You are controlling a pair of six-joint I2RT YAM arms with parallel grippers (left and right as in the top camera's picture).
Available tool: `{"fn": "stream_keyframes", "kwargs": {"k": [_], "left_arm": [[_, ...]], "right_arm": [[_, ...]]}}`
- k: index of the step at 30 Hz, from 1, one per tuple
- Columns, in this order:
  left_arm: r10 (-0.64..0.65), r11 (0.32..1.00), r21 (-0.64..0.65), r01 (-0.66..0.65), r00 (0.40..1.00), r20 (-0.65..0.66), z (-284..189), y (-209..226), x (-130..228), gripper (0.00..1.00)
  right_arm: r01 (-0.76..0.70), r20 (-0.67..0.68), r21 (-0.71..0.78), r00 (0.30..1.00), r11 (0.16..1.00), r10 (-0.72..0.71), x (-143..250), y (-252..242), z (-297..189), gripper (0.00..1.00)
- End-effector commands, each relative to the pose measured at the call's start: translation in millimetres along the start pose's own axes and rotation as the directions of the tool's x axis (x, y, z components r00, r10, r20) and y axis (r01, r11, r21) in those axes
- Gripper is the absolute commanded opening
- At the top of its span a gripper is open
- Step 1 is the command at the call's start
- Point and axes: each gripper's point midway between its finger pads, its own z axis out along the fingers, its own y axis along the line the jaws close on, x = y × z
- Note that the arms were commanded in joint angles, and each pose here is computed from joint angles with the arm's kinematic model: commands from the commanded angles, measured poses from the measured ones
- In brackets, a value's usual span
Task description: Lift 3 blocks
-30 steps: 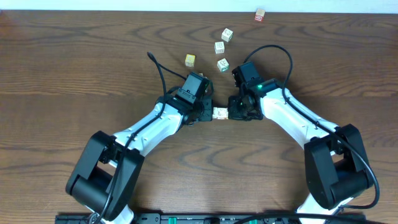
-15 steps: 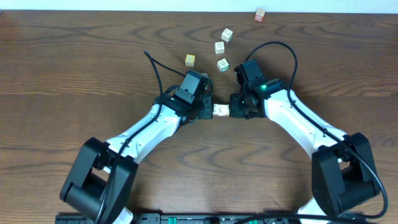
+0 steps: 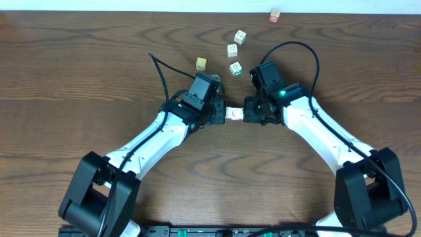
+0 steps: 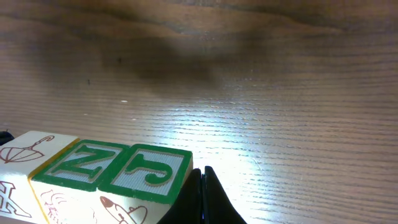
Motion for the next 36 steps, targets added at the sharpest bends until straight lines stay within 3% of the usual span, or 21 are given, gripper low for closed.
{"fn": "stream_keyframes", "kwargs": {"k": [1, 36], "left_arm": [[0.088, 0.948, 0.309, -0.074, 0.996, -0.03, -25, -83, 6, 0.07], [0.097, 0.933, 0.345, -0.106, 0.994, 0.044, -55, -96, -7, 0.07]], "right_arm": [[0.087, -0.046, -0.314, 0.993, 0.946, -0.106, 19, 83, -28, 0.01], [0.107, 0.007, -0.343, 0.994, 0.933, -0.112, 12, 91, -62, 0.01]]}}
